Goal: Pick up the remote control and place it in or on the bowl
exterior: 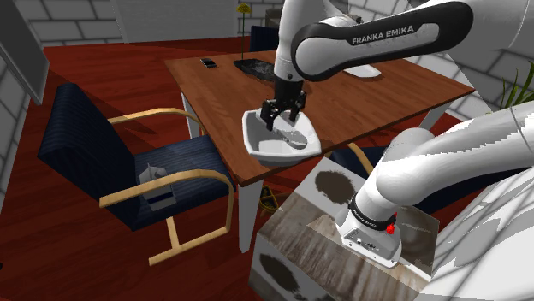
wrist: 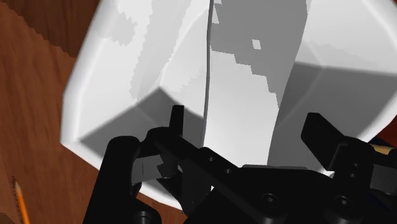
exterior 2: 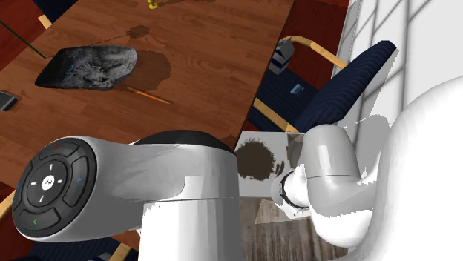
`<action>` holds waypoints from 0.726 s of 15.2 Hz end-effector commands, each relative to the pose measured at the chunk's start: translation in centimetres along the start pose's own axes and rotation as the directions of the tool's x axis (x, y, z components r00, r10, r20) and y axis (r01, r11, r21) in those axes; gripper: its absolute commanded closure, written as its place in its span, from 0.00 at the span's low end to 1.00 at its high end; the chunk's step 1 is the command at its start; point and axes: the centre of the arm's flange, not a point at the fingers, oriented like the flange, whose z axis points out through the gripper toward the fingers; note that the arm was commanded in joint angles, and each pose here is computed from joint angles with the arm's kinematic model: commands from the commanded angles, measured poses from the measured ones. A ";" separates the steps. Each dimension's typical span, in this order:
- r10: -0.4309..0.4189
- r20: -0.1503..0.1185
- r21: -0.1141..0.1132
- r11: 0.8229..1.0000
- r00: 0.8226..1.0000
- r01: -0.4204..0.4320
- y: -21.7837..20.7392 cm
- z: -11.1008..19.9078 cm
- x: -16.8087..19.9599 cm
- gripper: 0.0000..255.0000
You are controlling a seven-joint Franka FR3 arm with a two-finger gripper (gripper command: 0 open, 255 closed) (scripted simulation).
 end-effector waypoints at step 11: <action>0.000 0.001 0.000 1.000 1.000 0.000 0.1 -4.4 0.1 0.00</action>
